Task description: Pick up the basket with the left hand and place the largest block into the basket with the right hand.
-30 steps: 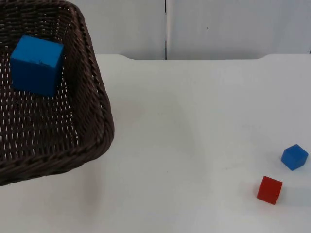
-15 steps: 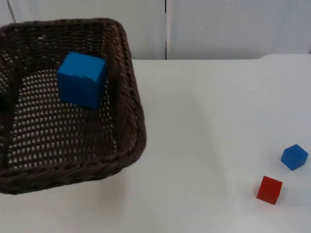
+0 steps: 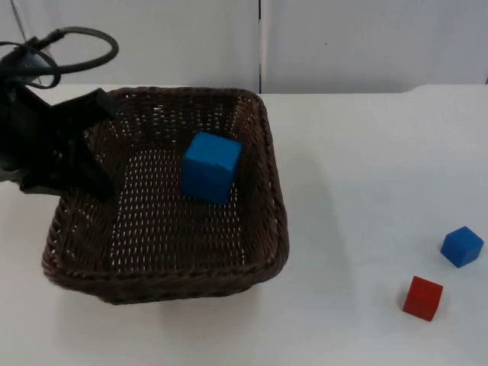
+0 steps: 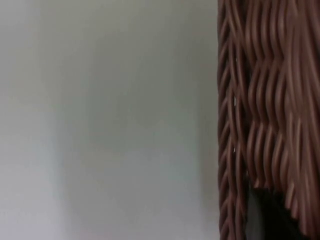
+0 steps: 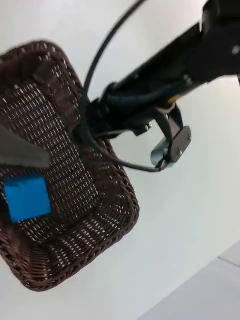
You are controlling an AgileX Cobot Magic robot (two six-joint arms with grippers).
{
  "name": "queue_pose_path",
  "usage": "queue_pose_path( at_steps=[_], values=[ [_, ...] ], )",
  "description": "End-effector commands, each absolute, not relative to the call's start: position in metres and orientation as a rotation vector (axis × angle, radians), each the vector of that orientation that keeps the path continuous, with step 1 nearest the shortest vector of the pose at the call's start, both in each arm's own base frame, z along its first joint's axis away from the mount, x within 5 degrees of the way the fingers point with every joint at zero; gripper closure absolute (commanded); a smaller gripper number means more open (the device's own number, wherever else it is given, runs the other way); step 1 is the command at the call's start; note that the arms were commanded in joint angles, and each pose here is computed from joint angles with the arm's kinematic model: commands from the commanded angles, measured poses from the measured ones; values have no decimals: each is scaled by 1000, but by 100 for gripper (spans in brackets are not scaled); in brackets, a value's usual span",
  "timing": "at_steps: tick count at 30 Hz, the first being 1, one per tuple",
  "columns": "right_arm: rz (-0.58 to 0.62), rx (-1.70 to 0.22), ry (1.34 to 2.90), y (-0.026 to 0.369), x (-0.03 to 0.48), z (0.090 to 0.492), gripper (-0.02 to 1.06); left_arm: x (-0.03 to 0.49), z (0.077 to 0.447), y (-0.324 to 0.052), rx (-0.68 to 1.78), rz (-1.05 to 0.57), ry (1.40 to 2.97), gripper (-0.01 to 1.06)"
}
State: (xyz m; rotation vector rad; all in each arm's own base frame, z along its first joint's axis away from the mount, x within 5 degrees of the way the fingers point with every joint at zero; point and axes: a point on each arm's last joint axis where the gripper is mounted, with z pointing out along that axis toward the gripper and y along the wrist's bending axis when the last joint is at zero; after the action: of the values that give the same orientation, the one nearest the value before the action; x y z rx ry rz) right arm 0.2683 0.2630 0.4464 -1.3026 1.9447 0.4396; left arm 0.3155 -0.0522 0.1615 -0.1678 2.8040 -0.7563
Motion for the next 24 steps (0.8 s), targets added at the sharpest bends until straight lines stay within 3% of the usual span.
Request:
queue_pose_path(
  at_steps=[1,9,24],
  values=[
    [412,-1285,1942,256,265,453,23,325,160,-57,-178,-801,2782,105],
    [375,-1260,1956,252,265,456,23,353,141,-66,-87,-836,2816,105],
    [355,-1214,1996,249,267,455,23,390,120,-135,90,-929,2802,105]
  ],
)
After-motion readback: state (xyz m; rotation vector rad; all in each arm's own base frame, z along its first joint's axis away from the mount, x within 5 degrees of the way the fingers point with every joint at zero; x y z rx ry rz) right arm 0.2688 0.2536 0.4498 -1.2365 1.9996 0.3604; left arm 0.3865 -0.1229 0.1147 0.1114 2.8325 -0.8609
